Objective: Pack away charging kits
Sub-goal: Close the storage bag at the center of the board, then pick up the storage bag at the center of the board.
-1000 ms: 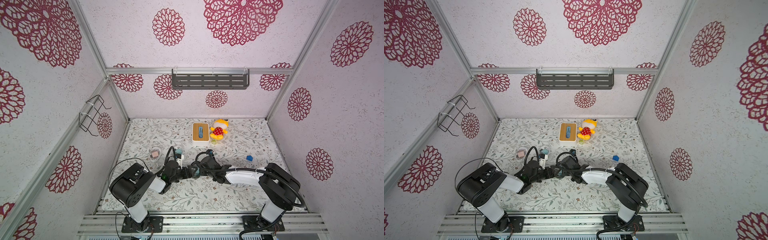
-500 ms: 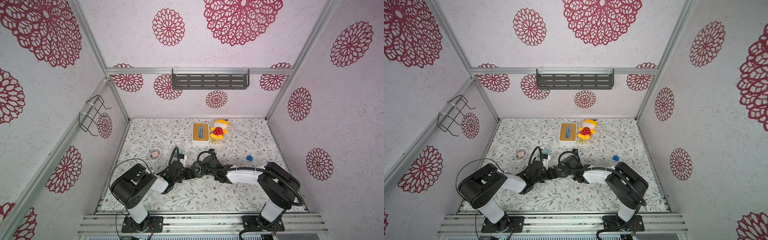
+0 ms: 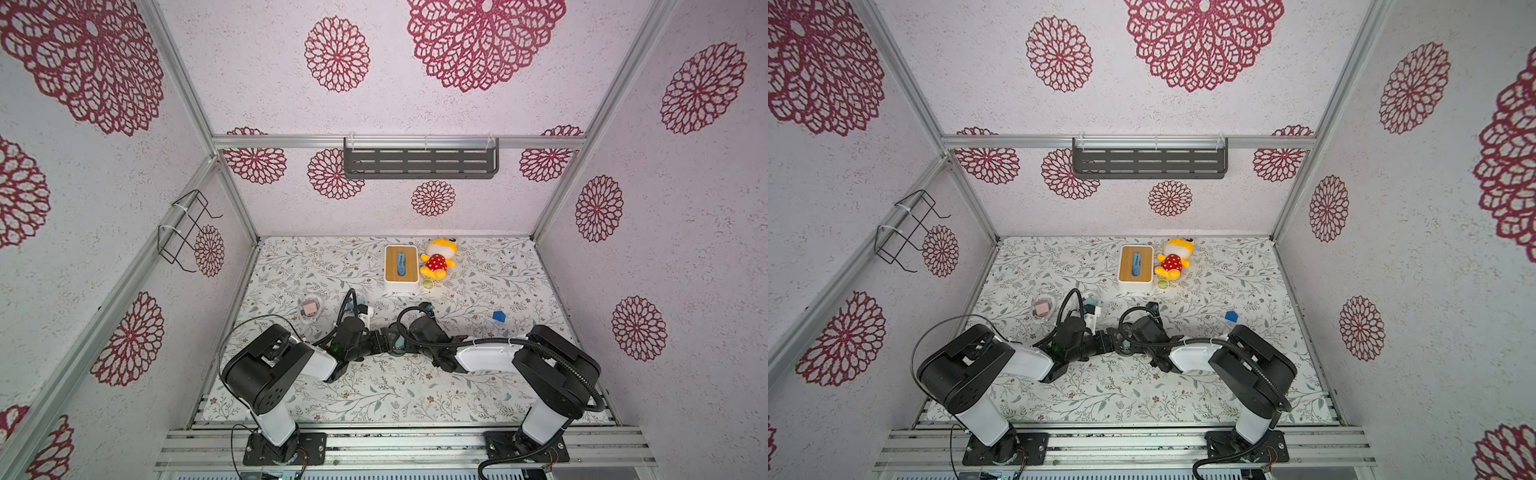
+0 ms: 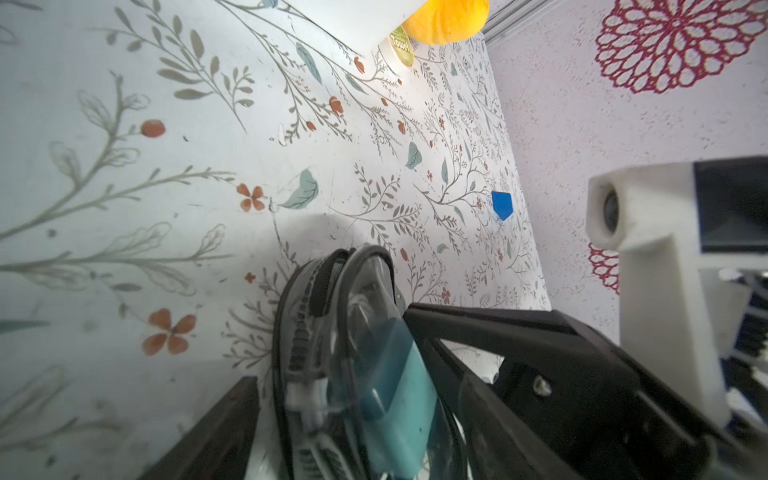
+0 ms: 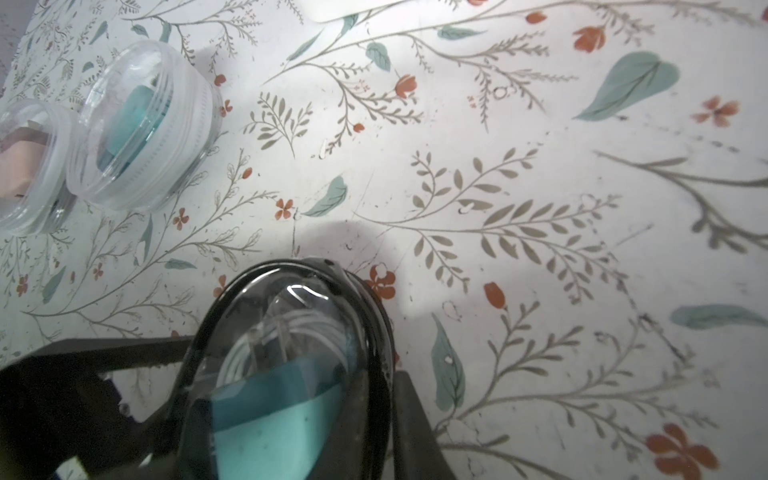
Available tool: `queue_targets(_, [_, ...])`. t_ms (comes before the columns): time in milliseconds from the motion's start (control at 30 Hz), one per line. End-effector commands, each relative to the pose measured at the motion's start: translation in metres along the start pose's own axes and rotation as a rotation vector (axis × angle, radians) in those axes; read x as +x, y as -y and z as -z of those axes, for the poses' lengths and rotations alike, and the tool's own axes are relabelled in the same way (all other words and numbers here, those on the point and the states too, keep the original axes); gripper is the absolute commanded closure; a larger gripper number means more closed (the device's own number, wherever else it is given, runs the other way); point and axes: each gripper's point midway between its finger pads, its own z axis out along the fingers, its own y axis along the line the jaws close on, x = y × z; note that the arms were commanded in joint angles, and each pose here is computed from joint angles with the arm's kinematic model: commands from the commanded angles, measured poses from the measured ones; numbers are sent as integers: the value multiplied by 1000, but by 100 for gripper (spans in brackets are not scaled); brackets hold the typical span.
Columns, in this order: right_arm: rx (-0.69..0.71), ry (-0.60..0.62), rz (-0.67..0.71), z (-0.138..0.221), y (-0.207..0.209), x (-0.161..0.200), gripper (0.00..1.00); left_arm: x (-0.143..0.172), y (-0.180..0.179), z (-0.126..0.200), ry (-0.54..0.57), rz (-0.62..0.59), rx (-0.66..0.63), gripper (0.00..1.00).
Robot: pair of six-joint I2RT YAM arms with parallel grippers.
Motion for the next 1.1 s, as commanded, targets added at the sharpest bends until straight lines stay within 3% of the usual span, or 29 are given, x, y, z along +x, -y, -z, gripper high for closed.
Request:
queue_targets(0, [6,-57,51,-2,8,20,85,6,1,-4,-45,28,38,22])
queue_targets(667, [12,-58,32,-8,27,31,93,11,6,-10,-98,51,60,23])
queue_targets(1067, [-6,-48,22,-9,25,31,94,24,7,-25,-159,143,132,25])
